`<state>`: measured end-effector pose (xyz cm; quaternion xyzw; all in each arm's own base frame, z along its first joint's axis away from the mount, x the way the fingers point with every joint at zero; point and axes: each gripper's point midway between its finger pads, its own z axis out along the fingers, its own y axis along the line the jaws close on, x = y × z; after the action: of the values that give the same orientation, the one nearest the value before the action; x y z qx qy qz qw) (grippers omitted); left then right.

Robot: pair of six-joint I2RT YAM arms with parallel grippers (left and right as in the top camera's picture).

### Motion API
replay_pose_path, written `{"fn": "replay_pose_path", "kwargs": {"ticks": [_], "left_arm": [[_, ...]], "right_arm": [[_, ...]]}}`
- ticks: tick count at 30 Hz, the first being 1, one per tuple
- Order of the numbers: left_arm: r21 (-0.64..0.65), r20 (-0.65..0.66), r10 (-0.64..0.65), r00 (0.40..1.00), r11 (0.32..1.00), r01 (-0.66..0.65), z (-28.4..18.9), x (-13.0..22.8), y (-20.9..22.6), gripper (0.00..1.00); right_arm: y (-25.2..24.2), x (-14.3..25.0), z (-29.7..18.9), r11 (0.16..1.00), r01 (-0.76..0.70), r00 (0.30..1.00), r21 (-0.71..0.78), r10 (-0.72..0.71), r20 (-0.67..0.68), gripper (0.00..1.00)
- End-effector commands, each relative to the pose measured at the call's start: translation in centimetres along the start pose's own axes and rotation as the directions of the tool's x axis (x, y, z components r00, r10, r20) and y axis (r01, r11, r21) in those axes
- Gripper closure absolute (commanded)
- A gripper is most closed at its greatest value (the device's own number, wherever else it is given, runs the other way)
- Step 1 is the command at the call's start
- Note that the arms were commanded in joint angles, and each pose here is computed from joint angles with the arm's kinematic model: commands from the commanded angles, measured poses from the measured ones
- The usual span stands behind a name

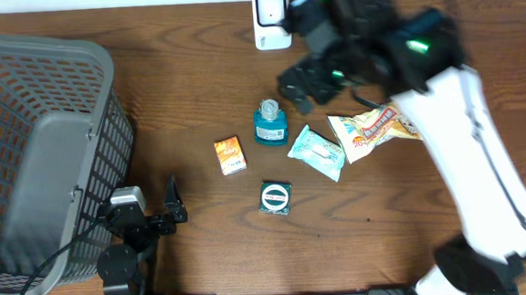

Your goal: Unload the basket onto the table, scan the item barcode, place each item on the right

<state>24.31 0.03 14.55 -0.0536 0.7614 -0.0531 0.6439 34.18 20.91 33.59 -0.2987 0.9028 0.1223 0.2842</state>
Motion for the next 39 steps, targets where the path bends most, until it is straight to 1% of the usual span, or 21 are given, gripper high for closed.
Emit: {"fn": "replay_pose_path", "kwargs": {"ticks": [1, 4, 7, 10, 13, 14, 17, 18, 20, 23, 26, 29, 39], "left_arm": [[-0.003, -0.042, -0.011, 0.999, 1.000, 0.011, 0.2, 1.5, 0.2, 0.02], [-0.003, -0.042, -0.011, 0.999, 1.000, 0.011, 0.2, 1.5, 0.2, 0.02], [-0.003, -0.042, -0.011, 0.999, 1.000, 0.011, 0.2, 1.5, 0.2, 0.02], [-0.003, -0.042, -0.011, 0.999, 1.000, 0.011, 0.2, 1.5, 0.2, 0.02], [-0.003, -0.042, -0.011, 0.999, 1.000, 0.011, 0.2, 1.5, 0.2, 0.02], [-0.003, -0.042, -0.011, 0.999, 1.000, 0.011, 0.2, 1.5, 0.2, 0.02], [-0.003, -0.042, -0.011, 0.999, 1.000, 0.011, 0.2, 1.5, 0.2, 0.02], [-0.003, -0.042, -0.011, 0.999, 1.000, 0.011, 0.2, 1.5, 0.2, 0.02], [-0.003, -0.042, -0.011, 0.999, 1.000, 0.011, 0.2, 1.5, 0.2, 0.02], [-0.003, -0.042, -0.011, 0.999, 1.000, 0.011, 0.2, 1.5, 0.2, 0.02], [-0.003, -0.042, -0.011, 0.999, 1.000, 0.011, 0.2, 1.5, 0.2, 0.02], [-0.003, -0.042, -0.011, 0.999, 1.000, 0.011, 0.2, 1.5, 0.2, 0.02], [-0.003, -0.042, -0.011, 0.999, 1.000, 0.011, 0.2, 1.5, 0.2, 0.02]], "right_arm": [[-0.4, 1.7, -2.1, 0.999, -0.026, 1.000, 0.038, 0.026, 0.014, 0.01], [-0.9, 3.4, -1.6, 0.995, -0.069, 0.997, 0.074, 0.067, 0.028, 0.01], [-1.0, 4.8, -0.2, 0.991, -0.109, 0.991, 0.076, 0.103, 0.084, 0.01], [-1.3, 5.5, 2.4, 0.990, -0.116, 0.977, 0.074, 0.100, 0.189, 0.01], [-1.6, 6.5, 5.8, 0.991, -0.111, 0.966, 0.069, 0.091, 0.241, 0.01], [-1.3, 7.0, 7.3, 0.994, -0.094, 0.966, 0.050, 0.079, 0.247, 0.01], [1.0, 8.2, 11.2, 0.996, 0.048, 0.967, -0.074, -0.028, 0.255, 0.01], [2.2, 8.3, 12.4, 0.984, 0.098, 0.962, -0.146, -0.057, 0.267, 0.01], [2.8, 7.9, 13.4, 0.976, 0.118, 0.958, -0.184, -0.064, 0.279, 0.01], [2.6, 6.8, 14.9, 0.974, 0.132, 0.947, -0.186, -0.069, 0.312, 0.01], [2.7, 6.5, 16.3, 0.970, 0.140, 0.945, -0.200, -0.071, 0.320, 0.01], [3.3, 6.6, 18.0, 0.951, 0.200, 0.936, -0.236, -0.114, 0.333, 0.01], [3.0, 5.9, 21.6, 0.942, 0.251, 0.911, -0.224, -0.151, 0.383, 0.01]]}}
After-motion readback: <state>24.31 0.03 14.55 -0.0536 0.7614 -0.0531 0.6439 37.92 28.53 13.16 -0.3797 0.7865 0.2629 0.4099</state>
